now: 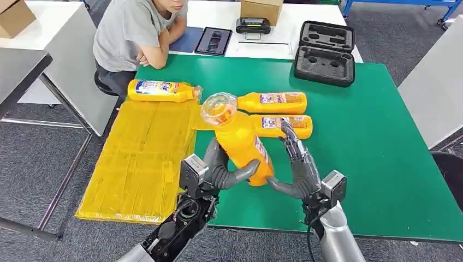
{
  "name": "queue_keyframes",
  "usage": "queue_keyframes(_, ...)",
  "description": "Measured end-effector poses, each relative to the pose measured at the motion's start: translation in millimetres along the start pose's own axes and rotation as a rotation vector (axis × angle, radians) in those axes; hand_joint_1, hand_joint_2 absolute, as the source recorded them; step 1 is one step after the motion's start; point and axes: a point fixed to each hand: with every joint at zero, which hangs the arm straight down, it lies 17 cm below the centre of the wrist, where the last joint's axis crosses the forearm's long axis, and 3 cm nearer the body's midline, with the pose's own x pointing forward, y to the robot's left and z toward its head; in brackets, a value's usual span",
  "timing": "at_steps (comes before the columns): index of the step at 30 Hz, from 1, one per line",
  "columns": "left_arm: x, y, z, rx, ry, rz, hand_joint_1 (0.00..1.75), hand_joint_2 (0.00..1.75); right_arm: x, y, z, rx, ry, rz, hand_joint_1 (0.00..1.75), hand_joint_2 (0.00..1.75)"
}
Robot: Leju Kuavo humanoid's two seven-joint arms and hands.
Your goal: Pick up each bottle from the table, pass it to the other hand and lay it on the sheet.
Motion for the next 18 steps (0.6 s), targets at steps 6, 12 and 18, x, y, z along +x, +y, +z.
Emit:
queue_keyframes(6, -4, 16, -1, 0.016, -0.009, -0.132, 1.75, 1.75, 0, -7, 2, -0.018, 0.001, 0.008, 0.0, 1.75)
queue_keyframes(12, -14, 27, 2, -0.005, 0.001, -0.224, 1.75, 1.75, -1, -13, 7, -0.039, 0.008, 0.011, 0.0, 1.75)
queue_keyframes(18, -20, 30, 7, -0.021, 0.016, -0.244, 1.75, 1.75, -1, -13, 7, -0.041, 0.007, 0.012, 0.0, 1.75)
